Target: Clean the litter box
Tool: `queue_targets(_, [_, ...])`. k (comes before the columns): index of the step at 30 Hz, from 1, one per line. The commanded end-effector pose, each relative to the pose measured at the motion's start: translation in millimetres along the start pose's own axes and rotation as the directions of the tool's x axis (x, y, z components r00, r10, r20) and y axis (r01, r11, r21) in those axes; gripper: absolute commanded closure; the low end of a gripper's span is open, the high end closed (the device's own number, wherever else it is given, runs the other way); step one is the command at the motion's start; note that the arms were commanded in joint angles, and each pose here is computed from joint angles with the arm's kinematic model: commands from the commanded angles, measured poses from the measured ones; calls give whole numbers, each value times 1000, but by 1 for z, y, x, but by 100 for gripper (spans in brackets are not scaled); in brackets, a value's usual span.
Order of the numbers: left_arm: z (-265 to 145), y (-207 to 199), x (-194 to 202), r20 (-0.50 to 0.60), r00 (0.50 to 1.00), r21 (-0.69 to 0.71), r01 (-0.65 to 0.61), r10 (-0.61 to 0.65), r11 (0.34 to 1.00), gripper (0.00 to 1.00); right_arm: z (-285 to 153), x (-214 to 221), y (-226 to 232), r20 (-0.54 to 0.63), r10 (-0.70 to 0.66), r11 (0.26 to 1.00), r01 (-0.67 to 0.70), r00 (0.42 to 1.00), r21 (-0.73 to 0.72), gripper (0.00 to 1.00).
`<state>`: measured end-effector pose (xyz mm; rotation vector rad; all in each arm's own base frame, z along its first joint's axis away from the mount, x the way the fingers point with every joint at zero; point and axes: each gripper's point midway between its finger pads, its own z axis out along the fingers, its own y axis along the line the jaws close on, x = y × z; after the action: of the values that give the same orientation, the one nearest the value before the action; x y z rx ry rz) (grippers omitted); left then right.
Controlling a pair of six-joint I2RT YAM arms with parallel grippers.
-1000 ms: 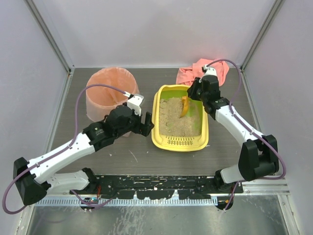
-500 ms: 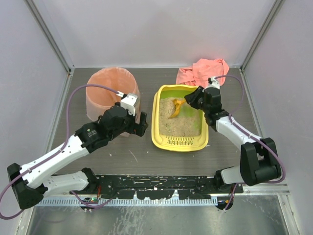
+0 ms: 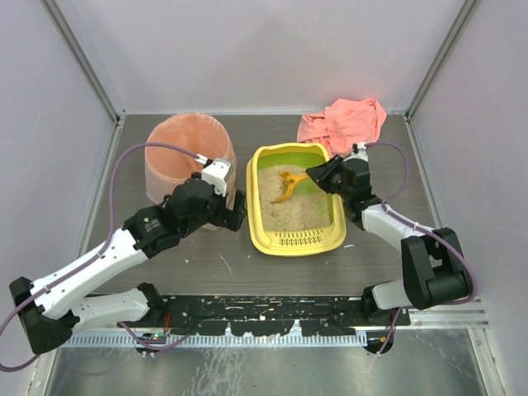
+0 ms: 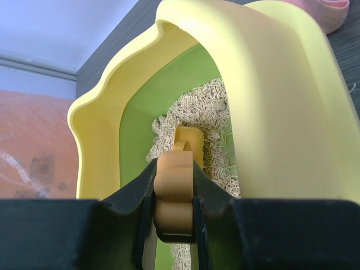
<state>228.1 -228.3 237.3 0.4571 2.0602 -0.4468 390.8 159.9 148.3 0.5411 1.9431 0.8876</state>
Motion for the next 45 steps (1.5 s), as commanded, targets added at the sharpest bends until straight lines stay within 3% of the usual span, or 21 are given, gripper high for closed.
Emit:
queue_targets(1, [-20,0,-33,91,996,8,15,-16,1000,5,-16,-15,34,46,24,994,-19,999,-104,99])
queue_targets(14, [-52,17,-52,151,989,-49,14,-6,999,1,-42,-36,41,110,60,987,-42,992,-157,99])
queue_targets(25, [-71,42,-51,154,987,-152,-13,37,988,2,-72,-46,44,54,94,961,-76,994,-266,99])
queue_targets(32, [-69,44,-46,112,993,-171,-28,48,985,2,-91,-56,30,21,195,920,-176,981,-350,99])
queue_targets(45, [-72,51,-59,157,985,-239,108,-72,965,2,-112,-75,7,40,362,839,-307,931,-449,99])
